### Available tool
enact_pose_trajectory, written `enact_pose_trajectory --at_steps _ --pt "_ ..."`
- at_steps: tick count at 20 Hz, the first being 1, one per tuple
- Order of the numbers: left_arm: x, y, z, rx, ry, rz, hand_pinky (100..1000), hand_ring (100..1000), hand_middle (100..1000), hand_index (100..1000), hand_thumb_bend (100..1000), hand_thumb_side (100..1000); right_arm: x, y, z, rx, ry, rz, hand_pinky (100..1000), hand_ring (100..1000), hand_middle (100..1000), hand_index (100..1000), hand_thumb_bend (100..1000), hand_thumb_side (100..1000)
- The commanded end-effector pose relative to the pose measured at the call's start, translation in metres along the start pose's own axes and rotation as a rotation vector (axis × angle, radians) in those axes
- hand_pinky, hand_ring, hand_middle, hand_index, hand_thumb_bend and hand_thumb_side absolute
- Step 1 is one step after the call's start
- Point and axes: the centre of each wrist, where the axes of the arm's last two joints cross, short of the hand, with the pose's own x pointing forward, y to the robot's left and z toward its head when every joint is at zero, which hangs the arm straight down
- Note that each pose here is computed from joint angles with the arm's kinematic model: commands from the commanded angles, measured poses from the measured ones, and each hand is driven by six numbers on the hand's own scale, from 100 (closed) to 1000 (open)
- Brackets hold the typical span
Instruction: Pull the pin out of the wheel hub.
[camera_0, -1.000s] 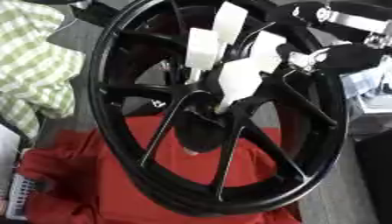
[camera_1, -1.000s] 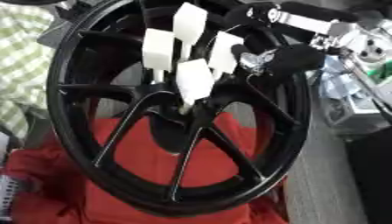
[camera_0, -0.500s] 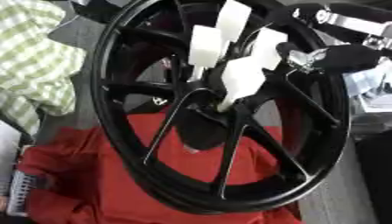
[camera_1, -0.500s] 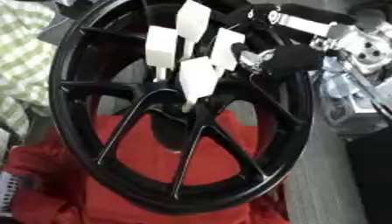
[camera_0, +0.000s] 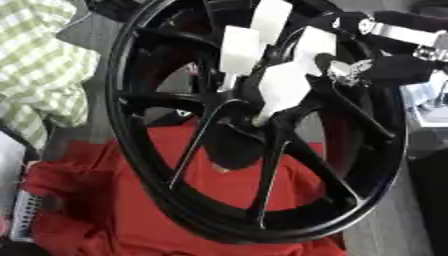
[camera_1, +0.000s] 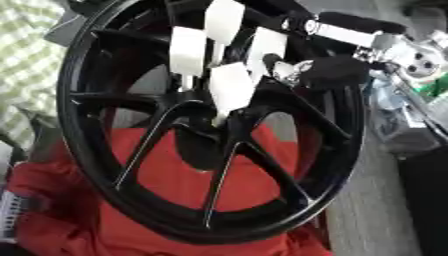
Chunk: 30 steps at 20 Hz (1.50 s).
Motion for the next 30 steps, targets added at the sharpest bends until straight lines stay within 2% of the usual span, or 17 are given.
enact_pose_trajectory --at_steps 1,14,21,30 --pt "0.0085 0.0003 -0.0026 -0.018 -0.029 -0.011 622 680 591 740 100 769 0.0026 -0.006 0.0028 -0.008 0.003 0.029 1000 1000 985 962 100 682" --pt "0.0089 -0.0004 -0.0033 -0.022 -0.03 -0.009 623 680 591 740 100 767 0.0035 -0.0038 0.0009 -0.002 0.004 0.025 1000 998 914 912 100 689" --pt "0.0087 -0.0009 -0.0034 -0.023 -0.029 -0.005 624 679 590 740 100 770 0.004 -0.0035 0.0002 -0.016 0.009 0.027 1000 987 874 875 100 607" --pt "0.0087 -0.001 -0.0033 -0.025 -0.025 -0.007 626 679 589 740 100 778 0.0045 -0.0019 -0.001 -0.027 0.004 0.004 987 949 777 784 100 571"
